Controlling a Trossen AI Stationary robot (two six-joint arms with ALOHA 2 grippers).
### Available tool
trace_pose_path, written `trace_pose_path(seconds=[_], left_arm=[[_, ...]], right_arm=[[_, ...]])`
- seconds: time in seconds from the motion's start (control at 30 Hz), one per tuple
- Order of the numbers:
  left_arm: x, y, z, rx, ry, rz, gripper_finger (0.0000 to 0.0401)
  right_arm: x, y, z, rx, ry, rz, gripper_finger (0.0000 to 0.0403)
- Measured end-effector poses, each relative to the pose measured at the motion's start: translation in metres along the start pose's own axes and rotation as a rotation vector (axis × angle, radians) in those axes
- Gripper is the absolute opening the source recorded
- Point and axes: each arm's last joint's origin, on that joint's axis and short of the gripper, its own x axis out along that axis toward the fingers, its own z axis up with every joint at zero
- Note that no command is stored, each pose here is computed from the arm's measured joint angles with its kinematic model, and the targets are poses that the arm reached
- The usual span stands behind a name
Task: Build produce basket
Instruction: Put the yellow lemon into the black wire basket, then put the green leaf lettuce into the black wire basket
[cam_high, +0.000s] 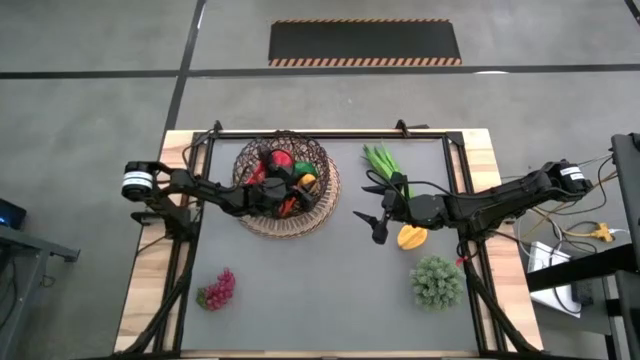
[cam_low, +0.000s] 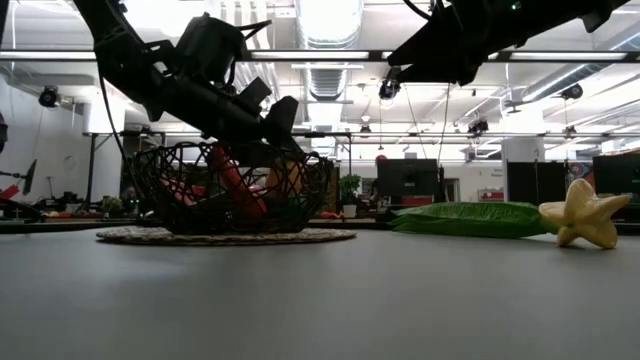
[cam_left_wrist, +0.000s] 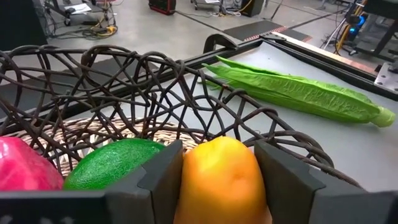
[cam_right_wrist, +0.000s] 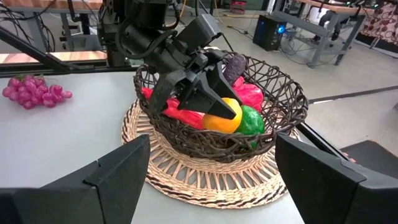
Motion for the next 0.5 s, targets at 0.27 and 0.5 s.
trace_pose_path(seconds=[0.27,0.5], left_arm=[[0.0006,0.0010,0.0005,-0.025,-0.002,0.004,0.0254],[-0.0026,0.0006,0.0068,-0.034,-0.022,-0.004,0.0291]], right_arm=[[0.0001,0.0000,-0.0001,0.001,0.000,0.000,0.0326],[0.0000,-0.0001,-0.0014,0.006,0.013,0.000,0.0327]])
